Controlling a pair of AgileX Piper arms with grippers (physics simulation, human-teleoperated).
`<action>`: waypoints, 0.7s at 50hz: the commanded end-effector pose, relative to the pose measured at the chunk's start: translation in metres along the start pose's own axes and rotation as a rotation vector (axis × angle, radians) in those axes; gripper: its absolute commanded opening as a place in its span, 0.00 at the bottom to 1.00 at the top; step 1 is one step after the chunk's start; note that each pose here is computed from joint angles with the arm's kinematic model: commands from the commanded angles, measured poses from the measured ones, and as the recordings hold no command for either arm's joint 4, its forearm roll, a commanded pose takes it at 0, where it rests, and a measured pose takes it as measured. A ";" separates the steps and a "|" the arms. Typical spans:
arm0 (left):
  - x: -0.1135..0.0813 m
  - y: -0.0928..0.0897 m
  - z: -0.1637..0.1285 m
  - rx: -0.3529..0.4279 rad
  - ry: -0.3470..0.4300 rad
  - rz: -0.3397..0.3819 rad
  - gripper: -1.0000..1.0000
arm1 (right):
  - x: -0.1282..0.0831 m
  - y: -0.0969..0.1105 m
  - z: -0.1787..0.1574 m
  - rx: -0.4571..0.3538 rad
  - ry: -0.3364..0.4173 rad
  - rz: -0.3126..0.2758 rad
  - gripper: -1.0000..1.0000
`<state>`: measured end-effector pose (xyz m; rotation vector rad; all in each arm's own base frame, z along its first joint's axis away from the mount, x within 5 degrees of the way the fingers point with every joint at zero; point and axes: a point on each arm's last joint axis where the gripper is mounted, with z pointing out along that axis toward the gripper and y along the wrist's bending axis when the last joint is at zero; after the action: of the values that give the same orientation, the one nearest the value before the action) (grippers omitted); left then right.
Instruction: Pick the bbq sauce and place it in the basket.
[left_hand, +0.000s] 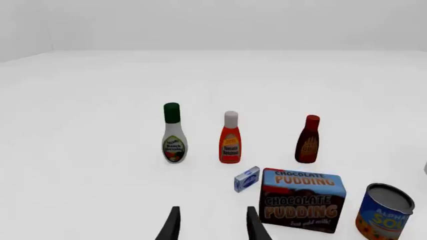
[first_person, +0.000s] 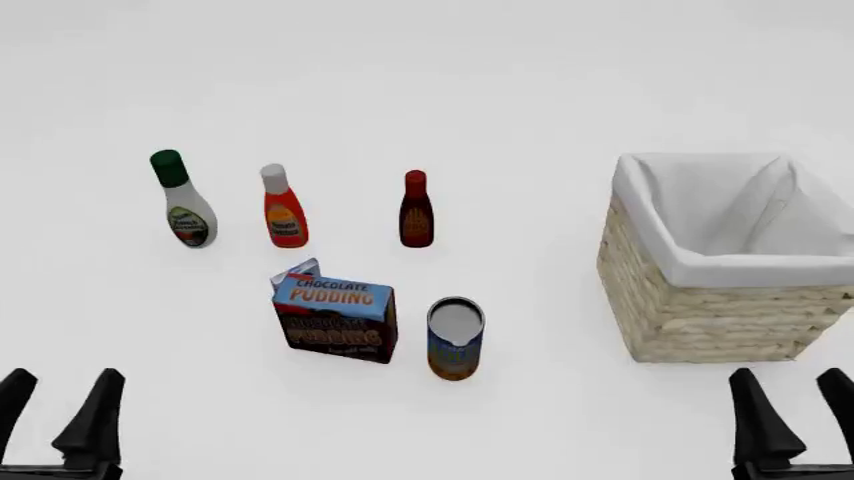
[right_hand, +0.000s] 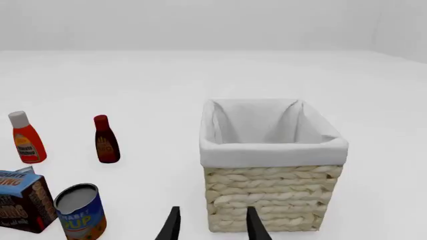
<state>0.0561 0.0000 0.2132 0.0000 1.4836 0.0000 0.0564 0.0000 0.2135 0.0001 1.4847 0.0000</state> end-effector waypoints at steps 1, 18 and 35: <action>0.000 0.000 0.000 0.000 0.000 0.000 1.00 | -0.001 0.000 0.000 -0.001 0.003 0.001 1.00; 0.000 0.000 0.000 0.000 0.000 0.000 1.00 | -0.001 0.000 0.003 -0.007 0.008 0.001 1.00; 0.000 0.000 0.000 0.000 0.000 0.000 1.00 | -0.033 0.005 0.009 -0.076 0.033 -0.054 1.00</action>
<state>0.0561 0.0000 0.2132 0.0000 1.4836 0.0000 0.0619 0.0020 0.2269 -0.0429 1.5060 0.0061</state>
